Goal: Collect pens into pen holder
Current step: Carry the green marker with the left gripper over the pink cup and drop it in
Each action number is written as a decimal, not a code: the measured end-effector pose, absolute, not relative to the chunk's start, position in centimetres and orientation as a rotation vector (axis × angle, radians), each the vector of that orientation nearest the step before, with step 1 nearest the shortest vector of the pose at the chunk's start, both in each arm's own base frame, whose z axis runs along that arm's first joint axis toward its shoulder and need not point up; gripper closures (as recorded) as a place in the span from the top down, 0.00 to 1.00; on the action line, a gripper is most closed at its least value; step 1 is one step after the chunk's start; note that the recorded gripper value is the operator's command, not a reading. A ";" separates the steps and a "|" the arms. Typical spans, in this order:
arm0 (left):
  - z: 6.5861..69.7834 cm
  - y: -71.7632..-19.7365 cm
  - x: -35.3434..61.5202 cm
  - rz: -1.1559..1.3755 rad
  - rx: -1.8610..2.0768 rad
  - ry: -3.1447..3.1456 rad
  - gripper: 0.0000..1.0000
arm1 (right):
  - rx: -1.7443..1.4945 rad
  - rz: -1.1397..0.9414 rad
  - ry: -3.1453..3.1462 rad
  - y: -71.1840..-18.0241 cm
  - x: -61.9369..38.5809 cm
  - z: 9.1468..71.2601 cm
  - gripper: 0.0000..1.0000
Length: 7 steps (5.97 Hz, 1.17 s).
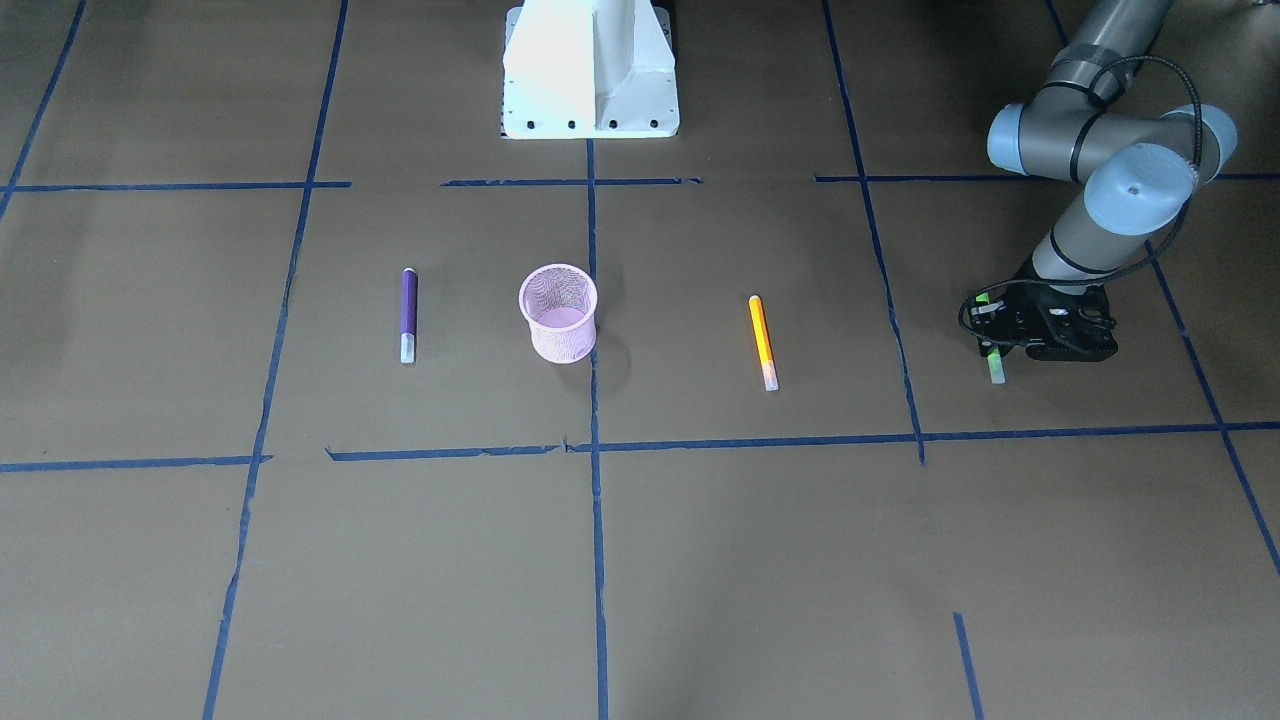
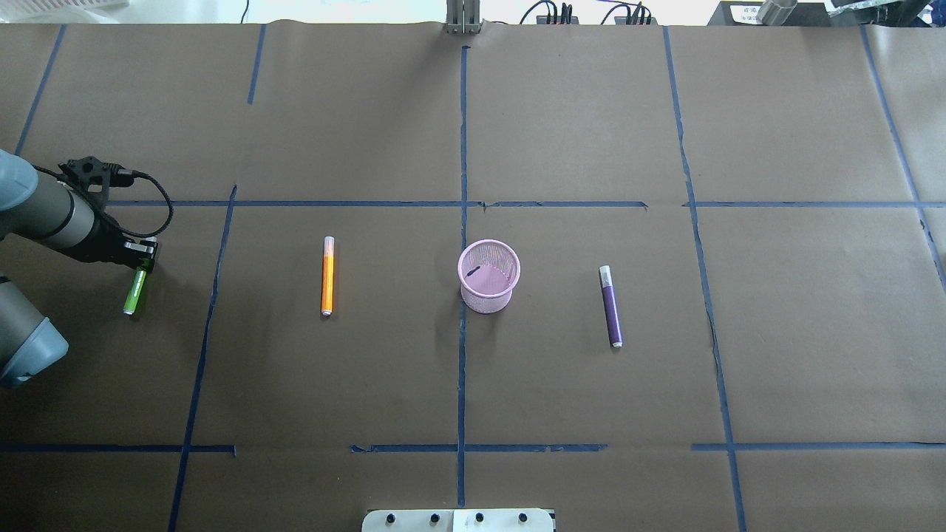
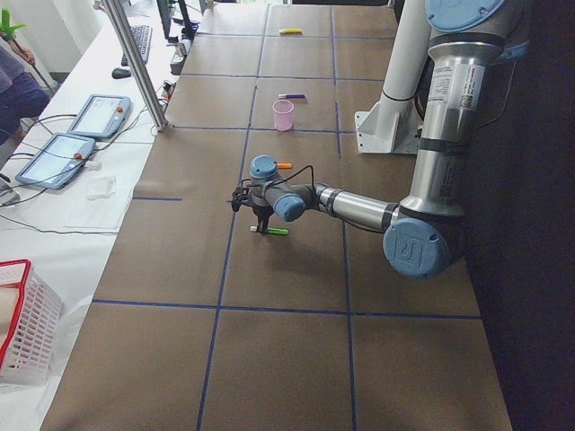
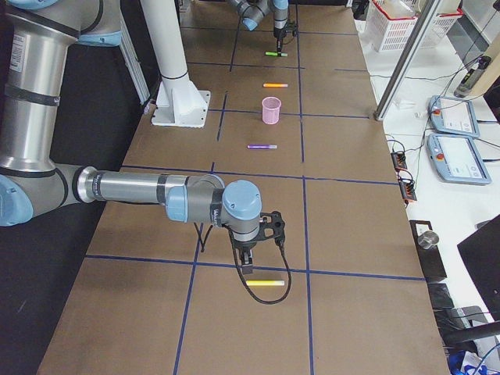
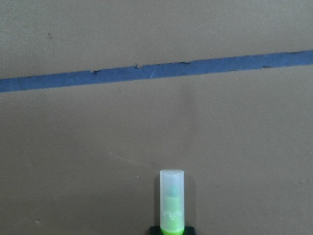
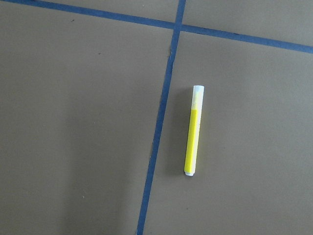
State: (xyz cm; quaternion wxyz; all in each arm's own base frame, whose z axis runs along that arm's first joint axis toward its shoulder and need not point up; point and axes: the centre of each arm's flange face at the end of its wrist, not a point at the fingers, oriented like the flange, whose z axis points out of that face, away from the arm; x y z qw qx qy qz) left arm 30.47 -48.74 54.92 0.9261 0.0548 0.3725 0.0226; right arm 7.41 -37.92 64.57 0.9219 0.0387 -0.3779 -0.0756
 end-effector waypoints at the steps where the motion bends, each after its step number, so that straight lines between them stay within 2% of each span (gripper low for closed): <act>1: 53.5 -49.4 29.6 0.029 0.137 0.779 0.00 | 0.079 -0.155 -0.776 -37.9 7.4 64.6 1.00; 3: 45.4 -50.7 27.0 -0.021 0.261 0.868 0.00 | 0.087 -0.160 -0.776 -37.9 7.4 64.5 1.00; 5: 33.1 -51.7 27.0 -0.025 0.456 0.984 0.00 | 0.109 -0.170 -0.774 -37.9 7.4 64.4 1.00; 7: 24.8 -51.0 31.5 -0.224 0.514 1.081 0.00 | 0.117 -0.174 -0.773 -37.9 7.4 64.4 1.00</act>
